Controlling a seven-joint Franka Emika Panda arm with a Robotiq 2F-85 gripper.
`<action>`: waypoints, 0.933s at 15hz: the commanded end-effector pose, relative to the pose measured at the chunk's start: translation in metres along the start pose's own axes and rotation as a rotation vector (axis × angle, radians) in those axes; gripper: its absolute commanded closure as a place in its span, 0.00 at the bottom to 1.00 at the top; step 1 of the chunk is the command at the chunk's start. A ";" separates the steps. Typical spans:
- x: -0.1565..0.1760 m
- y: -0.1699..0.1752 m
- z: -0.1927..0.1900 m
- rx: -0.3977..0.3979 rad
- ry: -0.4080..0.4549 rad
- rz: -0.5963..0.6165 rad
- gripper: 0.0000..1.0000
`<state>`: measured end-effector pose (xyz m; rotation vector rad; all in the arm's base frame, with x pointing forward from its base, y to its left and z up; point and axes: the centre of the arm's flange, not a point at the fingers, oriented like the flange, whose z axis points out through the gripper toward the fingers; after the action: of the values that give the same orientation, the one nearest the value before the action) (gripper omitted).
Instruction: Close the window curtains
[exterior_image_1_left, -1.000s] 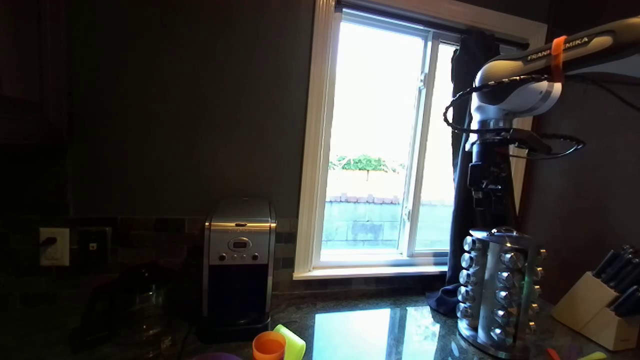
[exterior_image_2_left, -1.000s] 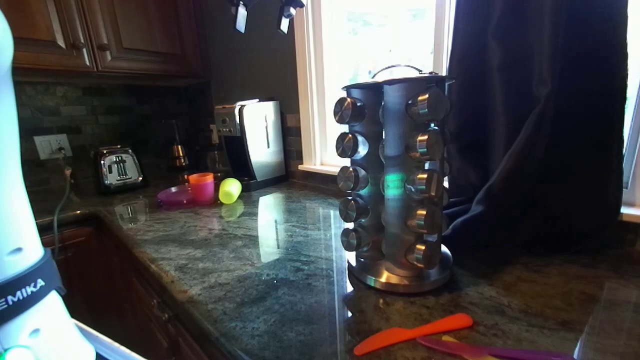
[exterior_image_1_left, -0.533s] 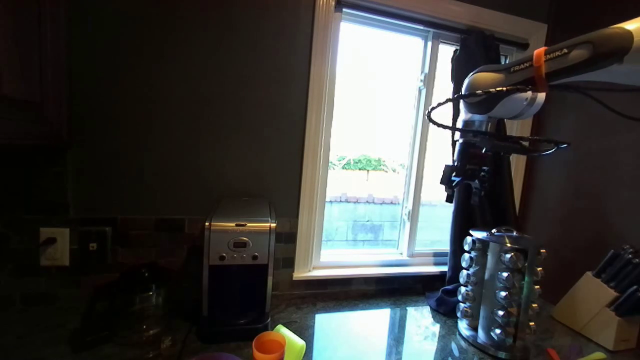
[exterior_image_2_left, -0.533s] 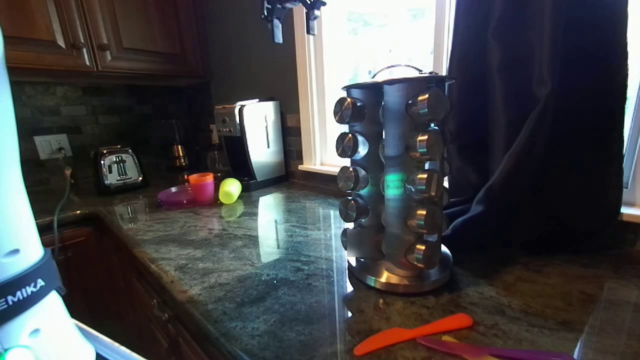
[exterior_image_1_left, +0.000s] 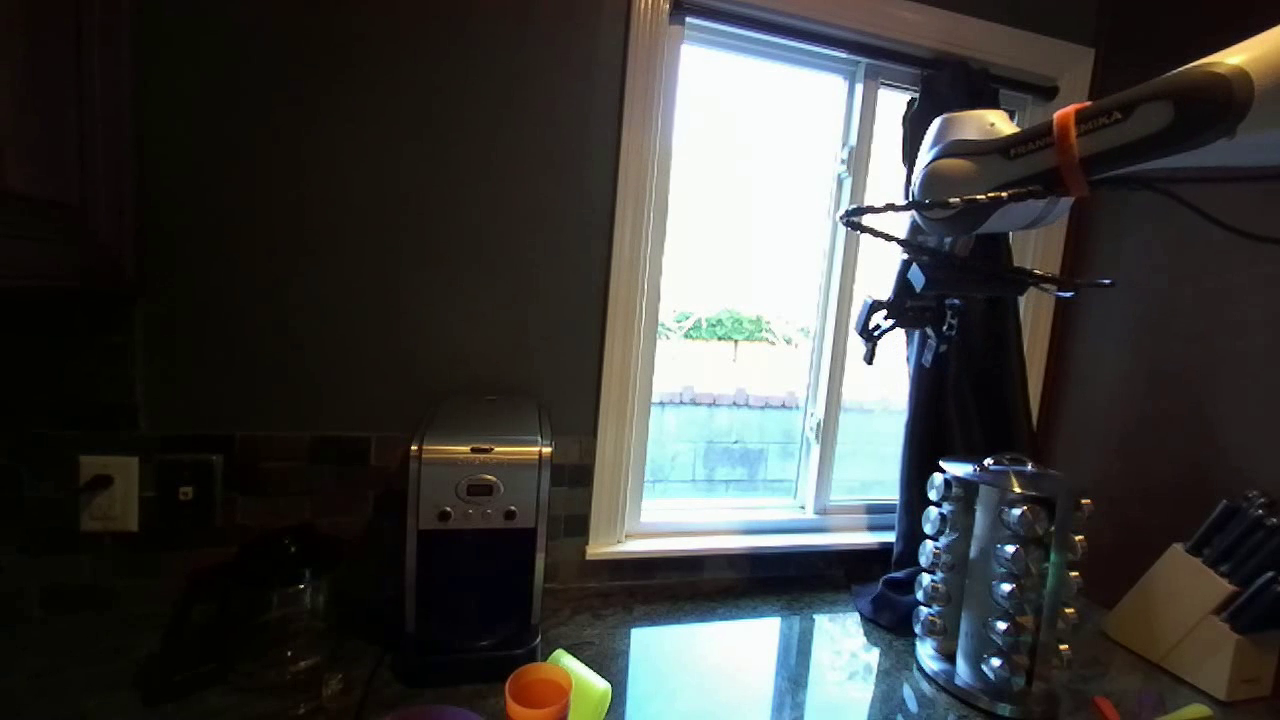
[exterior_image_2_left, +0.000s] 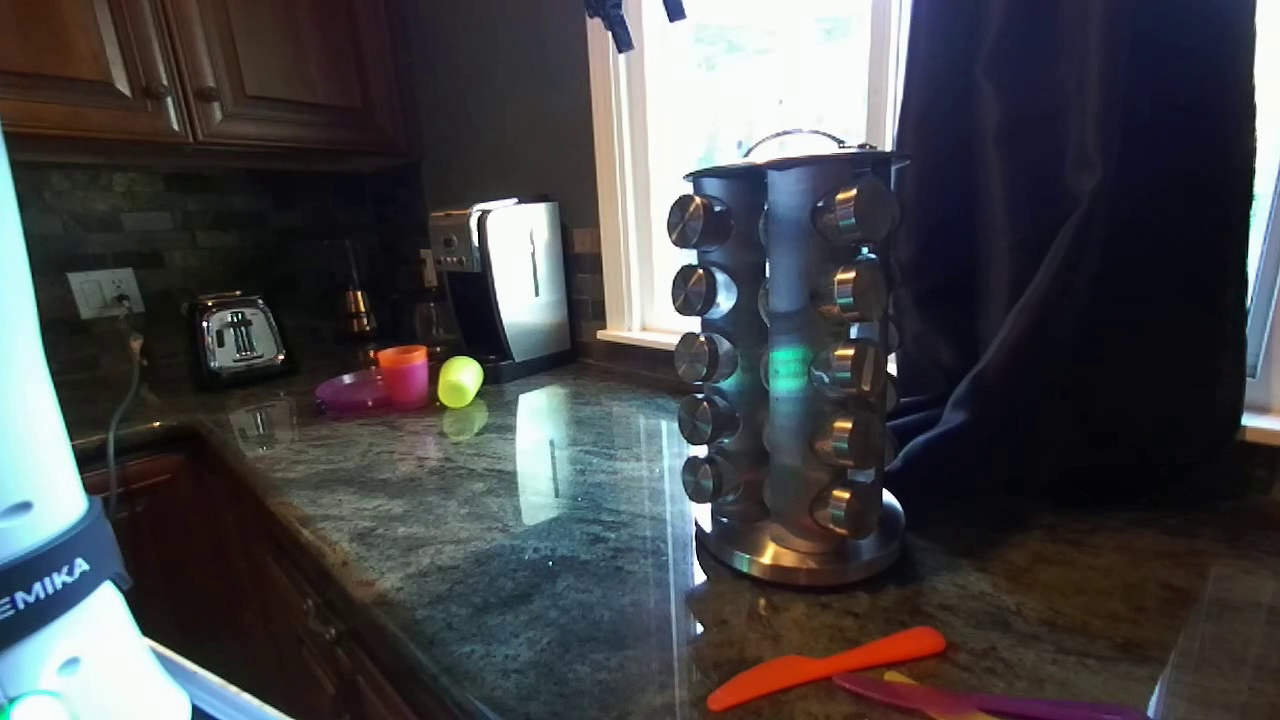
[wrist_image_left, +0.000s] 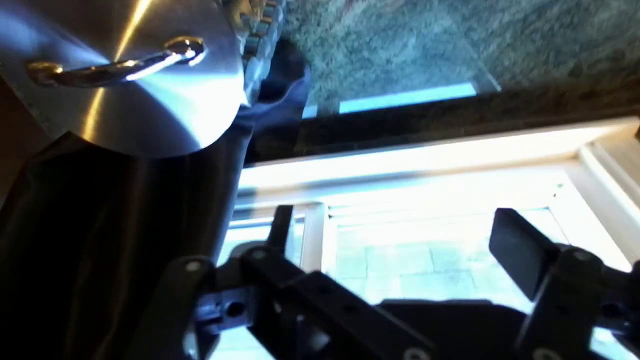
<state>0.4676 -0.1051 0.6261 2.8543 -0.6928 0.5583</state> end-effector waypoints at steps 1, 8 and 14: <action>0.023 -0.019 -0.009 -0.054 0.152 0.128 0.00; 0.089 -0.045 -0.039 -0.159 0.463 0.328 0.00; 0.151 -0.050 -0.066 -0.294 0.724 0.500 0.00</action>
<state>0.5605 -0.1042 0.7218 2.1417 -1.1149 1.2712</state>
